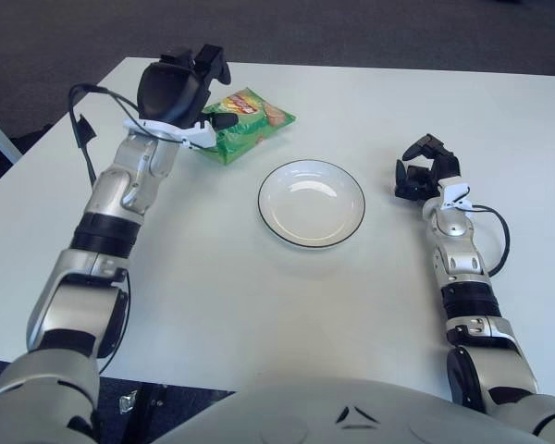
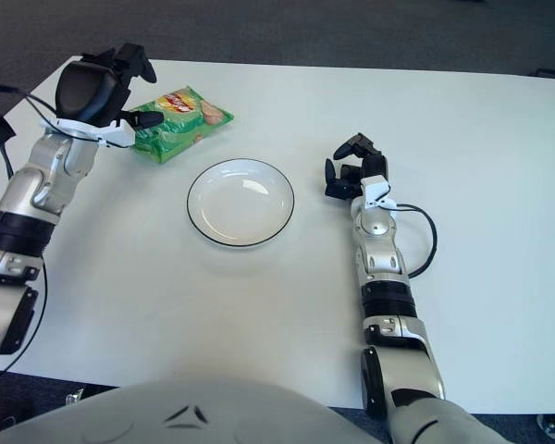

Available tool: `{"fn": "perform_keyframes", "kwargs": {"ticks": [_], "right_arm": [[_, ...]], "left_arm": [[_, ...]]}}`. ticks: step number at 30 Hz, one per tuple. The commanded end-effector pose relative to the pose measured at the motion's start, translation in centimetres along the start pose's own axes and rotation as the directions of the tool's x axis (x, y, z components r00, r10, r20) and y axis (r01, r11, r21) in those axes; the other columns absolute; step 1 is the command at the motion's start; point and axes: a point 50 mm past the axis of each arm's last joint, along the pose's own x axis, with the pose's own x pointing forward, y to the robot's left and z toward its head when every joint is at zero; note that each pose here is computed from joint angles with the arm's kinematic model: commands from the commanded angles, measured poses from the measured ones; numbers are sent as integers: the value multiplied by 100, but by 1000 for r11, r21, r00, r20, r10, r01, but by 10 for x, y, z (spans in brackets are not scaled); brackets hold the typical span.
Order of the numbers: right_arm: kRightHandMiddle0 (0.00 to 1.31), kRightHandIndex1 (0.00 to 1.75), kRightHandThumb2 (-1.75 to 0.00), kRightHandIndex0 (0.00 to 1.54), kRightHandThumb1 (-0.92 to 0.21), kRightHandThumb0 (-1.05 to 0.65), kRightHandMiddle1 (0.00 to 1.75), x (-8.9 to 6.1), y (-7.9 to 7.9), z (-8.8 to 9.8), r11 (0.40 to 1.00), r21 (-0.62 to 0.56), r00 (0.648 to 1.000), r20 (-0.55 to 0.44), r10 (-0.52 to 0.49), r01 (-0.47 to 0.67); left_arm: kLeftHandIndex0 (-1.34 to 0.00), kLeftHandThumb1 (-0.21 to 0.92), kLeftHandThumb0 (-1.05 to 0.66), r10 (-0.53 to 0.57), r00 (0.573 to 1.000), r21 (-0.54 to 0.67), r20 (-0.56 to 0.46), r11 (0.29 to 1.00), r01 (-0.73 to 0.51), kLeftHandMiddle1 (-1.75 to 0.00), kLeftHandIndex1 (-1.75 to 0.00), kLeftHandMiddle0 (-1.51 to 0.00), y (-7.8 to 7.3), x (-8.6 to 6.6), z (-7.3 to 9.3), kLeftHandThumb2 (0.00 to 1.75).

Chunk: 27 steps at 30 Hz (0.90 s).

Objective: Put the snack into the plate.

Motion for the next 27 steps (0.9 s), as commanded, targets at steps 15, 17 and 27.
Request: {"fn": "perform_keyframes", "kwargs": {"ticks": [15, 17, 27], "right_arm": [[65, 175, -137, 135, -27, -50, 175, -22, 5, -33, 999, -31, 986, -165, 10, -15], [65, 175, -137, 135, -27, -50, 175, -22, 5, -33, 999, -34, 986, -164, 9, -15], [65, 175, -137, 135, -27, -50, 175, -23, 6, -32, 999, -50, 986, -169, 6, -15]], "left_arm": [[0, 92, -101, -213, 975, 87, -63, 972, 218, -2, -22, 0, -29, 17, -11, 99], [0, 92, -102, -223, 972, 90, -71, 969, 229, -1, -21, 0, -33, 18, -11, 103], [0, 92, -105, -276, 954, 122, -114, 950, 289, 0, -18, 0, -52, 24, -11, 115]]}}
